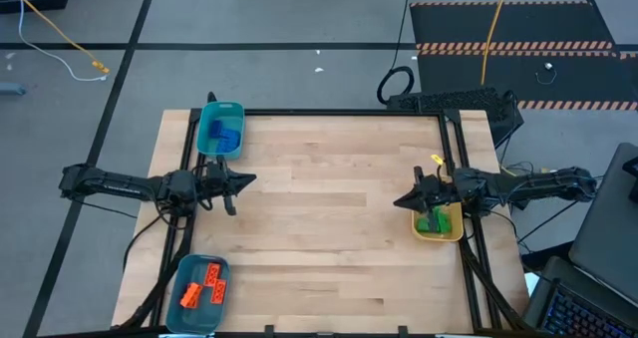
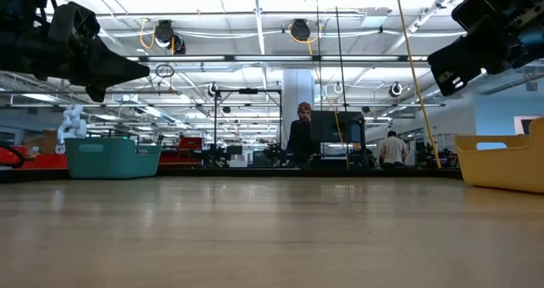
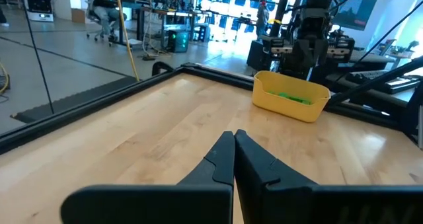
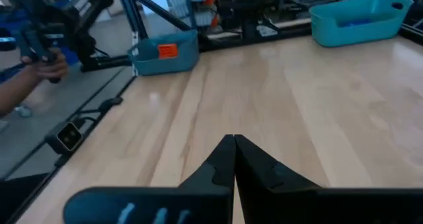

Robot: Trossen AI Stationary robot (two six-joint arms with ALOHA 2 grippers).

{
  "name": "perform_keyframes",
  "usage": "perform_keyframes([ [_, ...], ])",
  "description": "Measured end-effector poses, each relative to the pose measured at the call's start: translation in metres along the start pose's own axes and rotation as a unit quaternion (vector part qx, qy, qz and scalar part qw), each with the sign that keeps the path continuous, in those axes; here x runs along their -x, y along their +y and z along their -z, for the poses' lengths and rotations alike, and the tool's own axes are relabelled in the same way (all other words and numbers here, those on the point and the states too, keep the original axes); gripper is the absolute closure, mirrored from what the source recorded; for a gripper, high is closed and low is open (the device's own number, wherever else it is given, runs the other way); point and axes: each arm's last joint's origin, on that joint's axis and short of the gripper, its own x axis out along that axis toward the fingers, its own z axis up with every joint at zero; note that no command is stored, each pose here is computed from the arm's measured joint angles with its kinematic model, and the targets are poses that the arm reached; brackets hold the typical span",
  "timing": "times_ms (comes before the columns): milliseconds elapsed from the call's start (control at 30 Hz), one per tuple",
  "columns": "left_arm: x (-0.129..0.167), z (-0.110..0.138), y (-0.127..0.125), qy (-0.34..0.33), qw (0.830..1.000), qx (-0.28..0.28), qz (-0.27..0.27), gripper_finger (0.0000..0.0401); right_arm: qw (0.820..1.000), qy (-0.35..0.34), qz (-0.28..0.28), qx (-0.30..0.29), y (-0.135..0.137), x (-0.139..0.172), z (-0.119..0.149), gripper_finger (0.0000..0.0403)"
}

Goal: Sort & place blocks by color
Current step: Return to Home Position

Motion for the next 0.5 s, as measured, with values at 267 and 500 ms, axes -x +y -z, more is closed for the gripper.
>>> perform_keyframes([
  [267,0.0,0.0,0.0,0.0,1.0,-0.017,0.006,0.04,0.998,-0.053,-0.002,0.023,-0.004,0.003,0.012,0.0403],
  [500,0.0,-0.004,-0.004,-0.015,0.997,-0.059,0.051,0.04,0.993,-0.112,-0.009,0.028,-0.004,0.006,0.011,0.0403],
])
